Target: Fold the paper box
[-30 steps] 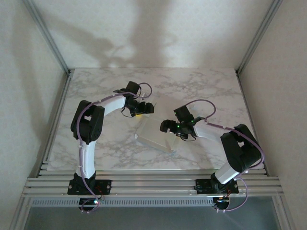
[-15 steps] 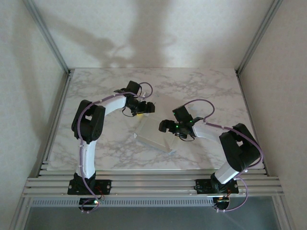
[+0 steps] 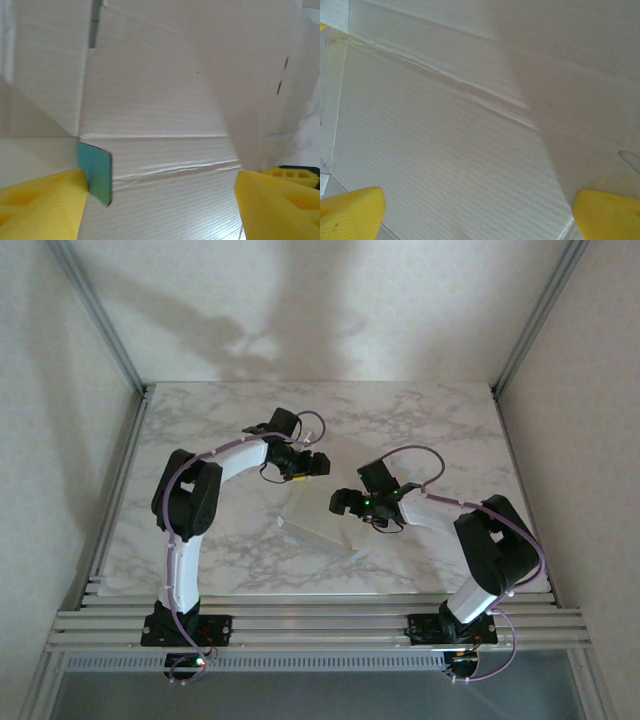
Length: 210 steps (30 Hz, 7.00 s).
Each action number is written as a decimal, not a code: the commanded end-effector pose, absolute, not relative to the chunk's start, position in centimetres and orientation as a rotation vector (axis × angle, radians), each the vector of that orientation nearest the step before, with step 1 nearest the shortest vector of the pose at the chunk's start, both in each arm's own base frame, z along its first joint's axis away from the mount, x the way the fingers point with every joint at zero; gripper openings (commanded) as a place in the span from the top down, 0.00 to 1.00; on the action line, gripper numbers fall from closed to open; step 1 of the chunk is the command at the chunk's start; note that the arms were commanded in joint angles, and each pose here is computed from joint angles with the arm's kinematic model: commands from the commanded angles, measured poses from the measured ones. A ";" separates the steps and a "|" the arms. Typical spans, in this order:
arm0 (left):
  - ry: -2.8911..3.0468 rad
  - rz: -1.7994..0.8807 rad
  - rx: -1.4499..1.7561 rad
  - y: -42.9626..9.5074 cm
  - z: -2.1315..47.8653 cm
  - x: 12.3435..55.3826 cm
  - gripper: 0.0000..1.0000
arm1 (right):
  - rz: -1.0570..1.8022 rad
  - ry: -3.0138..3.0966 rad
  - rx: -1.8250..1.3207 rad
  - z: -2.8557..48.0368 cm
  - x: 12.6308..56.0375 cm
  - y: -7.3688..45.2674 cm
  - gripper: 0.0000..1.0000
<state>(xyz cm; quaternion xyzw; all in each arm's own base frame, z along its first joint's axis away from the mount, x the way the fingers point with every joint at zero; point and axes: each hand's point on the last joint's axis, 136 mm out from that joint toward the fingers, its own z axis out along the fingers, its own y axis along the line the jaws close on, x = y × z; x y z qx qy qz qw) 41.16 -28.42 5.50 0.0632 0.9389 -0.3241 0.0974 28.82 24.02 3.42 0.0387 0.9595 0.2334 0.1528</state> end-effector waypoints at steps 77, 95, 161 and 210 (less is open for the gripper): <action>2.770 -0.671 -0.043 -17.5 3.5 49.2 0.41 | 0.469 2.973 -0.328 -3.9 22.3 25.7 0.01; 2.801 -0.585 -0.113 -16.5 2.2 49.2 0.38 | 0.447 2.986 -0.326 -4.5 22.1 25.4 0.01; 2.150 -1.144 0.684 -25.9 13.4 41.4 0.96 | 0.758 2.579 -0.721 19.1 40.1 21.0 0.38; 2.118 -1.168 0.712 -27.7 12.6 43.1 0.93 | 0.778 2.600 -0.737 14.8 39.9 21.3 0.87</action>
